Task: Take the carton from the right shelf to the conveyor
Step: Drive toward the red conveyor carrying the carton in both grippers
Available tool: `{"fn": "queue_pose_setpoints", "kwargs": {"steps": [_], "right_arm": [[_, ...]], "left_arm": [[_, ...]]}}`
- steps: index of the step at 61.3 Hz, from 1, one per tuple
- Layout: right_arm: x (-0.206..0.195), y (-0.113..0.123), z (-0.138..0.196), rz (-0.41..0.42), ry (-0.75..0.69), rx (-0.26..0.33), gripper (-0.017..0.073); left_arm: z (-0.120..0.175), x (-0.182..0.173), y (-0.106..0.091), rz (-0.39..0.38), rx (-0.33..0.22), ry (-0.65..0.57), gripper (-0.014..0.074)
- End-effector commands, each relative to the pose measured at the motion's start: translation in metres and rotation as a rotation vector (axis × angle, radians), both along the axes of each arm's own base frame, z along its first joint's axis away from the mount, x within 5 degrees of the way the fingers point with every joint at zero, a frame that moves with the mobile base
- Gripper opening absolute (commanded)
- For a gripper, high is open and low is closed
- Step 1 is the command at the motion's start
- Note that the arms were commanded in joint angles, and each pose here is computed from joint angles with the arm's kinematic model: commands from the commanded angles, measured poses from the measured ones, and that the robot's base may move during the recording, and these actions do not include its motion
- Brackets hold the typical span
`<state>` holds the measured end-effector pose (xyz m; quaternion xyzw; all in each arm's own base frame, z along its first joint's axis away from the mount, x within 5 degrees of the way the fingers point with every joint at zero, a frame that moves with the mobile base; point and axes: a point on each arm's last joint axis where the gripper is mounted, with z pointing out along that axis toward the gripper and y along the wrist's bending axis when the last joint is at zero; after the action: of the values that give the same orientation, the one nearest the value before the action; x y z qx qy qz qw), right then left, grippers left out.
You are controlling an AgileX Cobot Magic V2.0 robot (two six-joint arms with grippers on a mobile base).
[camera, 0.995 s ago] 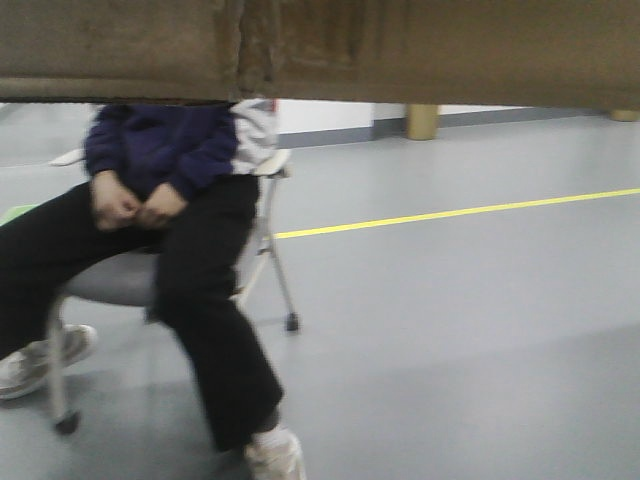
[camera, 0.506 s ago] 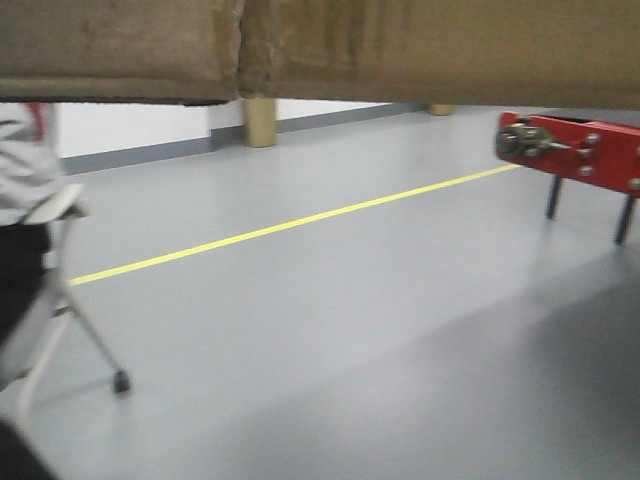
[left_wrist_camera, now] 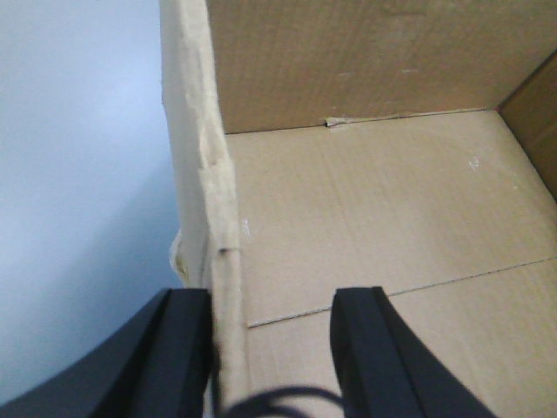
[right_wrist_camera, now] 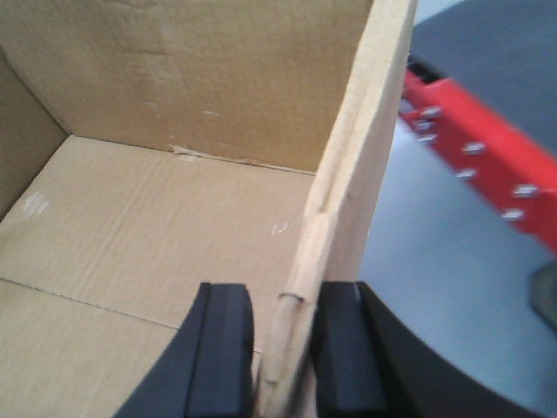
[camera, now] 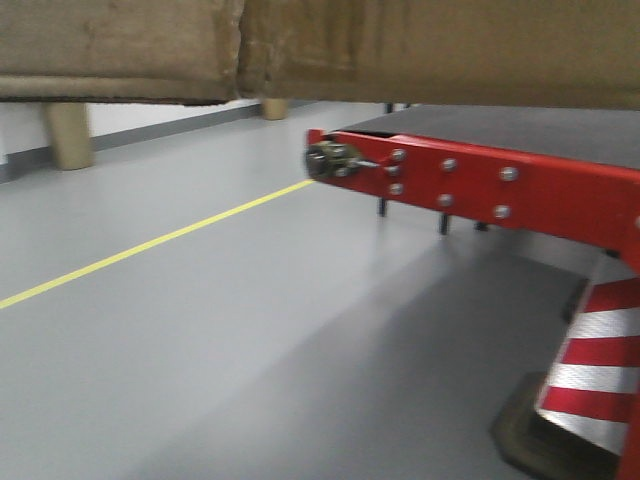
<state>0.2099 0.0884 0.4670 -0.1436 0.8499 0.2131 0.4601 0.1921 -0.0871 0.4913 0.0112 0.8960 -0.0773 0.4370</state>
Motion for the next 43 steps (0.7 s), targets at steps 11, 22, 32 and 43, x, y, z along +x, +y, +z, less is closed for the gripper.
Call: {"fn": "queue_pose_setpoints", "kwargs": {"steps": [11,22,32,43], "right_arm": [[0.002,-0.005,0.005,-0.029,-0.076,-0.033,-0.0069],[0.002,-0.005,0.005,-0.029,-0.076,-0.033,-0.0069],[0.002,-0.005,0.005,-0.029,-0.076,-0.033,-0.0069],[0.002,-0.005,0.005,-0.029,-0.076,-0.033,-0.0069]], "left_arm": [[0.007,-0.007,0.003,-0.025,0.020,-0.041,-0.0008],[0.008,-0.006,0.006,-0.009,0.043,-0.054,-0.0008],[0.009,-0.004,0.010,0.018,0.081,-0.077,-0.0008],[0.012,-0.002,0.016,0.061,0.143,-0.113,-0.0008]]}}
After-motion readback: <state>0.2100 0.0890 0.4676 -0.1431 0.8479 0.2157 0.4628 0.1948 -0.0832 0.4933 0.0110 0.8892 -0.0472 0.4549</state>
